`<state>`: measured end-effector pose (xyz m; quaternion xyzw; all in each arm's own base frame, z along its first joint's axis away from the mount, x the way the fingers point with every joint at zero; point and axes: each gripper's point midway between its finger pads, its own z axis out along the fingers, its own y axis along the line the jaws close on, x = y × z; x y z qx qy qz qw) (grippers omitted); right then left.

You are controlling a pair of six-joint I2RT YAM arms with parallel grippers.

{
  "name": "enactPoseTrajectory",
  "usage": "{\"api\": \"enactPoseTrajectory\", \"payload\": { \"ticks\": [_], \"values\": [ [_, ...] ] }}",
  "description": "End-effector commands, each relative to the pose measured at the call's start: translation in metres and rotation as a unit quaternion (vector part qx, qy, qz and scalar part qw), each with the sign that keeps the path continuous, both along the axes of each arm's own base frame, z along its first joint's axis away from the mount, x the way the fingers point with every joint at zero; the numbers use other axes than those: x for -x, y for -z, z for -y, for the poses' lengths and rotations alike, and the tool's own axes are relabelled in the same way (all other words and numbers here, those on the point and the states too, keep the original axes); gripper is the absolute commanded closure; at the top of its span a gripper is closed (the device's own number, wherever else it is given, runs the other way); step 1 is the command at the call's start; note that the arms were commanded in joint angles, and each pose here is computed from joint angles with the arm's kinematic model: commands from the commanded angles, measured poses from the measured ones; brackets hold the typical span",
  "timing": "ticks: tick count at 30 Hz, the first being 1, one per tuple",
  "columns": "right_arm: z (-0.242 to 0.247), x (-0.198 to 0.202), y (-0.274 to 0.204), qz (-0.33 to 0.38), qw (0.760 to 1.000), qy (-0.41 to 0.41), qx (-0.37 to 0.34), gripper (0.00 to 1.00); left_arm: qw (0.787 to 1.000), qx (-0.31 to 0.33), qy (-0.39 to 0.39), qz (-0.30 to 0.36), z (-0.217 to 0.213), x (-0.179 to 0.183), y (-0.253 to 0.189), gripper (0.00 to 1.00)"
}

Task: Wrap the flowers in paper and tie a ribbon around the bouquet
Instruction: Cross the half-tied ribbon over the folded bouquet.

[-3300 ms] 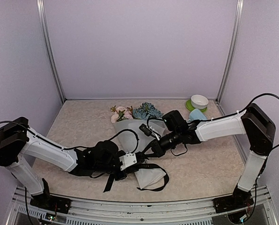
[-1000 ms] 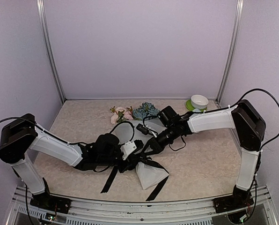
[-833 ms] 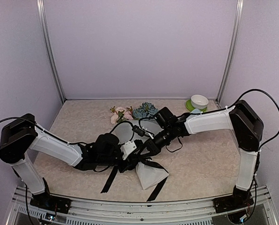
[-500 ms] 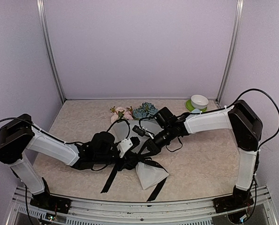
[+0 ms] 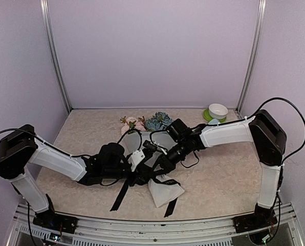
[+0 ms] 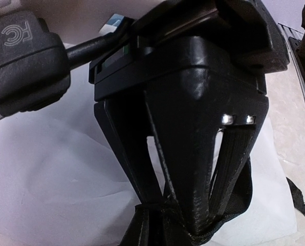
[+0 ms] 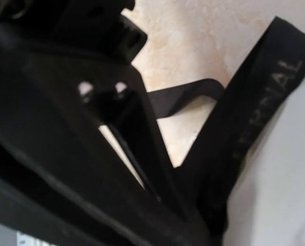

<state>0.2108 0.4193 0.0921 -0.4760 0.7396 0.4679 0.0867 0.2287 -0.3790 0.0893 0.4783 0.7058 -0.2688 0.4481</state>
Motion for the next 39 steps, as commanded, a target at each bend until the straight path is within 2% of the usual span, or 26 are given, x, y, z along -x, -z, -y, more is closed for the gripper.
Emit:
{"api": "enactPoseTrajectory", "payload": {
  "ticks": [1, 7, 11, 13, 17, 19, 23, 28, 31, 33, 35, 37, 39],
  "values": [
    [-0.007, -0.002, -0.014, 0.013, 1.0, 0.005, -0.02, 0.77, 1.0, 0.022, 0.009, -0.003, 0.002, 0.003, -0.008, 0.89],
    [-0.009, -0.008, 0.0, 0.004, 1.0, 0.024, -0.001, 0.95, 0.999, 0.033, 0.01, -0.013, 0.0, 0.007, -0.009, 0.87],
    [-0.005, -0.012, -0.006, 0.017, 0.999, 0.033, 0.001, 1.0, 0.999, 0.04, -0.003, -0.017, -0.008, 0.005, -0.01, 0.85],
    [-0.002, -0.013, -0.009, 0.02, 0.999, 0.036, 0.002, 1.0, 0.999, 0.045, -0.008, -0.015, -0.013, 0.005, -0.013, 0.78],
    [0.0, -0.015, -0.012, 0.024, 0.999, 0.041, 0.006, 1.0, 0.999, 0.037, -0.026, -0.012, -0.021, 0.002, -0.014, 0.56],
    [0.001, -0.017, -0.014, 0.029, 0.999, 0.045, 0.009, 1.0, 0.999, 0.041, -0.035, -0.004, -0.026, 0.001, -0.022, 0.52],
    [0.003, -0.02, -0.016, 0.034, 0.998, 0.053, 0.016, 1.0, 0.998, 0.052, -0.029, 0.004, -0.03, 0.005, -0.038, 0.52],
    [0.005, -0.016, -0.019, 0.041, 0.998, 0.039, 0.012, 0.99, 0.997, 0.07, -0.032, -0.02, -0.031, 0.001, -0.051, 0.65],
    [0.009, -0.019, -0.013, 0.046, 0.998, 0.044, 0.021, 0.97, 0.993, 0.087, -0.05, -0.066, -0.042, -0.015, -0.044, 0.75],
    [0.009, -0.018, -0.008, 0.035, 0.998, 0.042, 0.025, 0.96, 0.989, 0.068, -0.051, -0.12, -0.041, -0.018, -0.027, 0.78],
    [0.009, -0.016, -0.007, 0.03, 0.998, 0.042, 0.022, 0.94, 0.987, 0.05, -0.043, -0.144, -0.038, -0.012, -0.011, 0.73],
    [0.009, -0.015, -0.01, 0.03, 0.998, 0.045, 0.014, 0.88, 0.987, 0.047, -0.043, -0.148, -0.035, -0.008, -0.002, 0.62],
    [0.008, -0.015, -0.013, 0.031, 0.998, 0.045, 0.004, 0.83, 0.988, 0.053, -0.034, -0.144, -0.027, -0.005, -0.001, 0.57]
  ]
}}
